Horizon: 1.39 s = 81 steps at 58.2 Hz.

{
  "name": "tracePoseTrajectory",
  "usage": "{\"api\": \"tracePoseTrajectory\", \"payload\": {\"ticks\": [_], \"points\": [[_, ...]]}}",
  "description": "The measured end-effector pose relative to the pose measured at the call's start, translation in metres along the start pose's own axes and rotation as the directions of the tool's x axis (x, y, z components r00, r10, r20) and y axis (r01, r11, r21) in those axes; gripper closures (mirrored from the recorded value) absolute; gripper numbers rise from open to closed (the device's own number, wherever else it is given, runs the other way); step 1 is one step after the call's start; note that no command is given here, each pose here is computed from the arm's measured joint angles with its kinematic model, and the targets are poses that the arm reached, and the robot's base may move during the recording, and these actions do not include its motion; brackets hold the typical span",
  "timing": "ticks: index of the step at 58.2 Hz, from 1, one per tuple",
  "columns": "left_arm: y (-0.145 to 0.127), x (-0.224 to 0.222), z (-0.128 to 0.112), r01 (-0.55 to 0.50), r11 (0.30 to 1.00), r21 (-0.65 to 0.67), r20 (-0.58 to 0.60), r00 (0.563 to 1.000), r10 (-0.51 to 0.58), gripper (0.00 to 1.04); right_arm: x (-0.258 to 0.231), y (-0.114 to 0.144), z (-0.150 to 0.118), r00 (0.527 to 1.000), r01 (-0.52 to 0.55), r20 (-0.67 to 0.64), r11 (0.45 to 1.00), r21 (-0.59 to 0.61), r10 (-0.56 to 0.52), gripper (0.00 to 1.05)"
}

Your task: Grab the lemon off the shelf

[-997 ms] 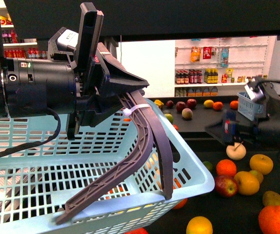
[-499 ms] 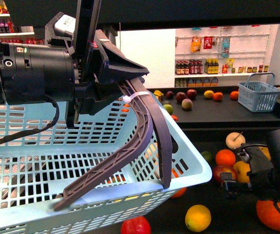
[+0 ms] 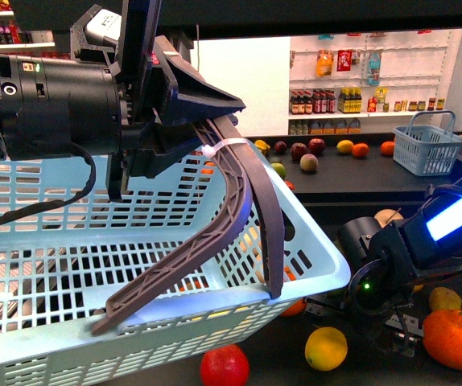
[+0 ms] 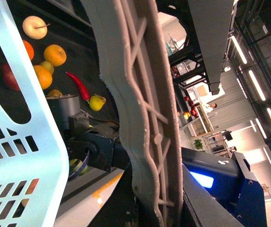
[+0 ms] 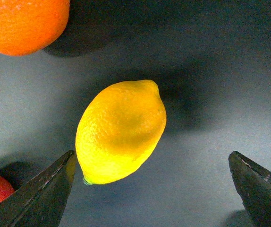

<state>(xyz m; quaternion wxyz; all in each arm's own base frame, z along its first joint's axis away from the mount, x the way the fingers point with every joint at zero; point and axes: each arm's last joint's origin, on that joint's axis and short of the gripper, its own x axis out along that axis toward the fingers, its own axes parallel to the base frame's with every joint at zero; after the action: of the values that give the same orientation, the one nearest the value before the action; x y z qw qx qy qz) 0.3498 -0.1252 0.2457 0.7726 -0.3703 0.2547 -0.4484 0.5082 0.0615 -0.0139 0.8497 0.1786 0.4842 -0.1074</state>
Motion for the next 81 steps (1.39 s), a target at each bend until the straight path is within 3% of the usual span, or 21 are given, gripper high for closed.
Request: {"api": "tracePoseTrajectory", "payload": {"ticks": [15, 54, 60, 66, 81], "points": [[0.0, 0.0, 0.0, 0.0, 1.0, 0.0, 0.0, 1.0, 0.0, 0.94, 0.018, 0.014, -0.001, 1.0, 0.008, 0.001, 0.998, 0.069, -0.008, 0.07], [0.0, 0.0, 0.0, 0.0, 1.0, 0.0, 0.0, 1.0, 0.0, 0.94, 0.043, 0.023, -0.012, 1.0, 0.009, 0.016, 0.999, 0.041, -0.01, 0.08], [0.0, 0.0, 0.0, 0.0, 1.0, 0.0, 0.0, 1.0, 0.0, 0.94, 0.046, 0.021, -0.015, 1.0, 0.011, 0.006, 0.999, 0.04, -0.011, 0.12], [0.0, 0.0, 0.0, 0.0, 1.0, 0.0, 0.0, 1.0, 0.0, 0.94, 0.049, 0.018, -0.018, 1.0, 0.016, -0.002, 0.999, 0.033, -0.016, 0.32], [0.0, 0.0, 0.0, 0.0, 1.0, 0.0, 0.0, 1.0, 0.0, 0.94, 0.045, 0.007, -0.017, 1.0, 0.008, 0.016, 0.999, 0.048, -0.009, 0.4]]}}
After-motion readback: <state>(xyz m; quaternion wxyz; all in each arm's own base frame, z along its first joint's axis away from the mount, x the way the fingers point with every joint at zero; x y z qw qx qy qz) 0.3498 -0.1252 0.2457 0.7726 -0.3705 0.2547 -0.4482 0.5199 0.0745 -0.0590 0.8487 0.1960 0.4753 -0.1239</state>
